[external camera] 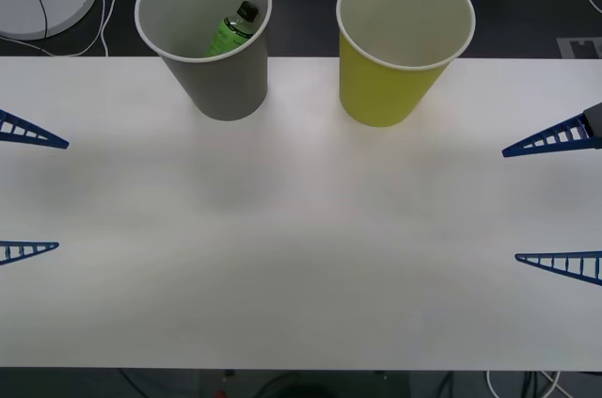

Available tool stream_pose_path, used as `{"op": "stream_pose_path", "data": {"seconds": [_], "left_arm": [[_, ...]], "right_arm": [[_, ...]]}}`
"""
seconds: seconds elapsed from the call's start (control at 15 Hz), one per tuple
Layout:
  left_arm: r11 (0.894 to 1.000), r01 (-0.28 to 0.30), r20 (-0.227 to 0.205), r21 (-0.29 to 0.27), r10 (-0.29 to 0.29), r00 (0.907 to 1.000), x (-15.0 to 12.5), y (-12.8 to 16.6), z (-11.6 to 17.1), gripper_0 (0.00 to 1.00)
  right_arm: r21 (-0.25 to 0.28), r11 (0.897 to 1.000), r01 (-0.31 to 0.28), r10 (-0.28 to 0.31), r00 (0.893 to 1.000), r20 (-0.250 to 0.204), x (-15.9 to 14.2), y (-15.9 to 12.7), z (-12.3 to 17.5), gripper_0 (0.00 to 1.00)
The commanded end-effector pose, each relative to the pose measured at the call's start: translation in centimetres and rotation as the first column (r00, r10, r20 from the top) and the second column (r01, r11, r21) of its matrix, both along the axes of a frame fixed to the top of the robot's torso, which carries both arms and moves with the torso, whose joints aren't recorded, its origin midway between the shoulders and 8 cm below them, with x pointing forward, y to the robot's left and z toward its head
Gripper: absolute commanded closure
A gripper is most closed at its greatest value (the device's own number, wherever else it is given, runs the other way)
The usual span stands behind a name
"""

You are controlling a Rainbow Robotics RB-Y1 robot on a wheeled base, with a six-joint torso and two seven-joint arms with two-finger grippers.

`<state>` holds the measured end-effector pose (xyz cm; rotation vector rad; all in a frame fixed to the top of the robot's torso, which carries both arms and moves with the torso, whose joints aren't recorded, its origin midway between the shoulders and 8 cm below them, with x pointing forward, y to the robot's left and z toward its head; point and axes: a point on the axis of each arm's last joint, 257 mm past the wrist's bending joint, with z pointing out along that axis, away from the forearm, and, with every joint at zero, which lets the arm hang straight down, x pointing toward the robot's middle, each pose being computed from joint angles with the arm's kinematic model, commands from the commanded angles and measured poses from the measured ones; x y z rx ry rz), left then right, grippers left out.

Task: Put the can into the green bin and the plastic bottle into the gray bin

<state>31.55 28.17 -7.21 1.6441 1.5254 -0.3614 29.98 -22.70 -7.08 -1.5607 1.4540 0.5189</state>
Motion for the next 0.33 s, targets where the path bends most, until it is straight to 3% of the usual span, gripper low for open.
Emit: {"op": "stream_pose_path", "data": {"seconds": [0.07,0.33], "left_arm": [[1.0,0.01,-0.002,0.002,-0.01,0.9999,-0.15,-0.16,-0.21,0.0],[1.0,0.01,0.0,0.005,-0.01,1.0,-0.12,-0.11,-0.26,0.0]], "right_arm": [[0.0,1.0,0.0,0.0,1.0,0.0,0.0,0.0,0.0,0.0],[0.0,1.0,0.0,0.0,1.0,0.0,0.0,0.0,0.0,0.0]]}}
